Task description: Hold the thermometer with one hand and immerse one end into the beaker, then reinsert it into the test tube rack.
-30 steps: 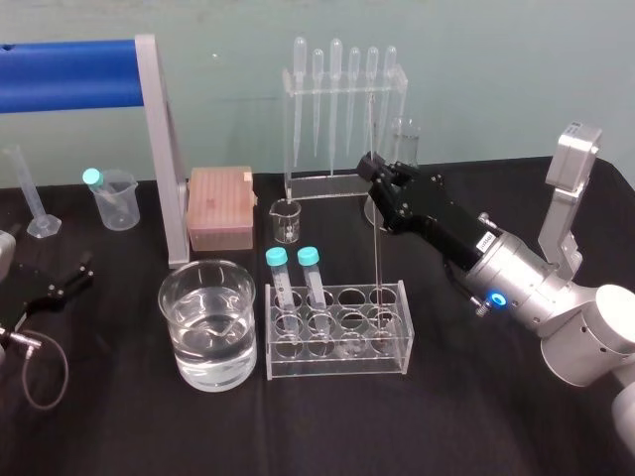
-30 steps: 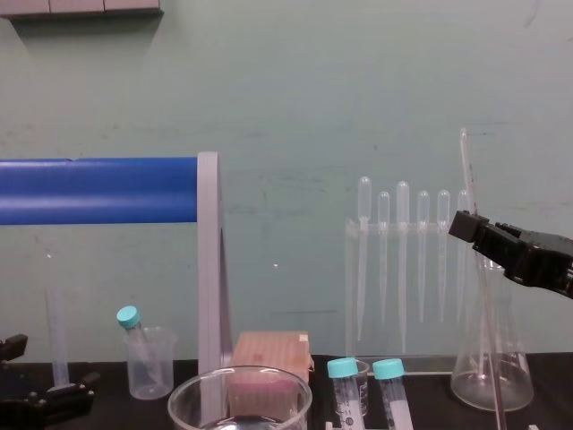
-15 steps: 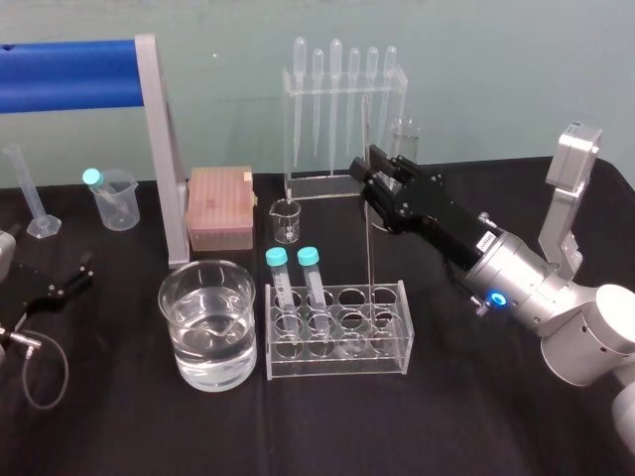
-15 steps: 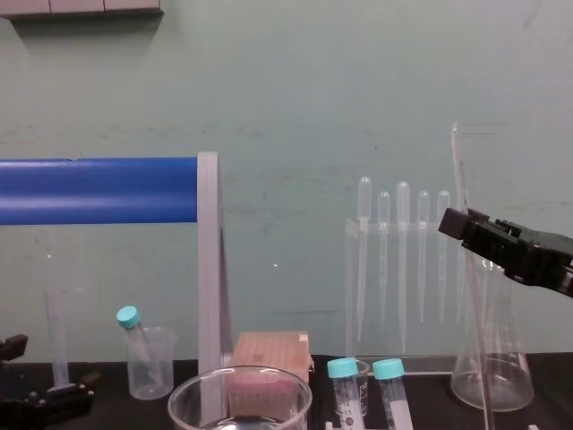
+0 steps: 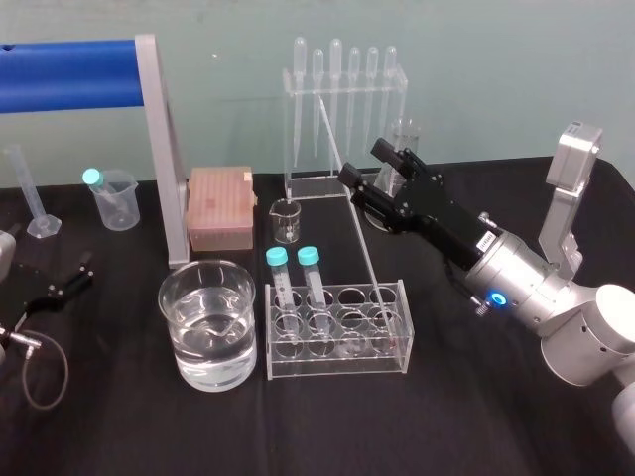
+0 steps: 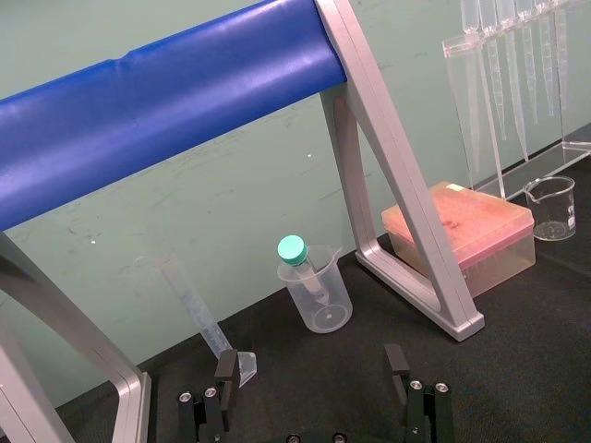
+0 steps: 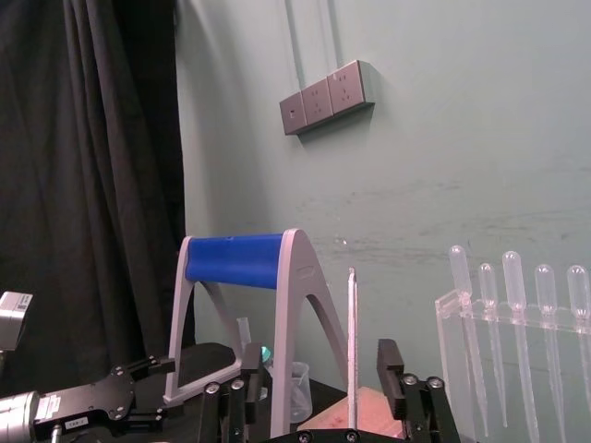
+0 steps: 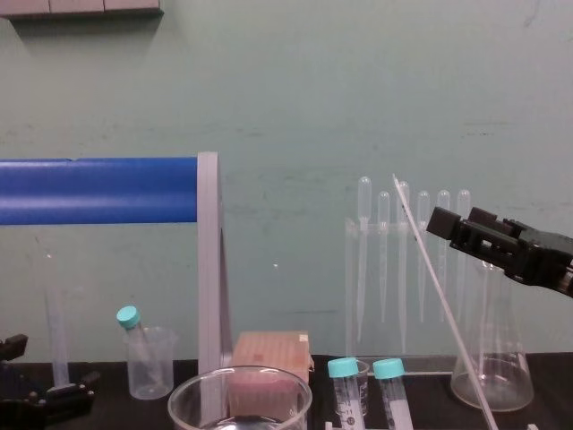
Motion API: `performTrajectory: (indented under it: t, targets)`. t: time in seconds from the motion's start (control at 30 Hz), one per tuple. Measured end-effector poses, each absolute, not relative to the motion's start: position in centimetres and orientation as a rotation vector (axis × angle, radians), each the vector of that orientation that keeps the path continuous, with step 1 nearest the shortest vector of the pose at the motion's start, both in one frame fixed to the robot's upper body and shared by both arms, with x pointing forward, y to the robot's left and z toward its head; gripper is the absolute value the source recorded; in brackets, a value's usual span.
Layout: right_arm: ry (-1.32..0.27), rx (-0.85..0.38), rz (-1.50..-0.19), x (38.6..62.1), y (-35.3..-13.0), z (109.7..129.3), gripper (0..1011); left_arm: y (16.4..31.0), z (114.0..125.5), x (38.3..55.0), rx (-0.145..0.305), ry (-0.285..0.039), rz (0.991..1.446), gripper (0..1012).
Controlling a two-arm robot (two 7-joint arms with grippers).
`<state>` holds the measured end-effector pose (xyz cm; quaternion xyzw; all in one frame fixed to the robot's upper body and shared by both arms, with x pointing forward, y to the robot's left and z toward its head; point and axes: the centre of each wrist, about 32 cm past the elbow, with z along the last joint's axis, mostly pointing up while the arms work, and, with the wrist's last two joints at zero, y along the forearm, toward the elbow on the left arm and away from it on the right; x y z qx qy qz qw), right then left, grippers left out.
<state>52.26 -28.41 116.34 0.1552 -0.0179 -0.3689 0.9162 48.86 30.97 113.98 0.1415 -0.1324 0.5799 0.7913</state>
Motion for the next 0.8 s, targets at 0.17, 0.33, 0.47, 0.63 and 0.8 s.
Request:
performTrajectory:
  t: [0.17,0.33,0.47,0.63,0.8]
  targets:
    - [-0.037,0.319,-0.759,52.3,-28.4,116.3,942,31.0,114.0,48.9,0.304,-0.285,1.248,1008]
    - [-0.037,0.319,-0.759,52.3,-28.4,116.3,1000,31.0,114.0,48.9,0.304,-0.285,1.248,1008]
    - [-0.037,0.319,-0.759,52.3,-28.4,116.3,1000,31.0,114.0,48.9,0.305,-0.285,1.248,1008]
    - [-0.037,0.318,-0.762,52.3,-28.4,116.4,1000,31.0,114.0,48.9,0.304,-0.285,1.248,1008]
    - [-0.080,0.261,-0.911,51.1,-28.4,117.5,1000,31.0,114.0,48.9,0.304,-0.285,1.248,1008]
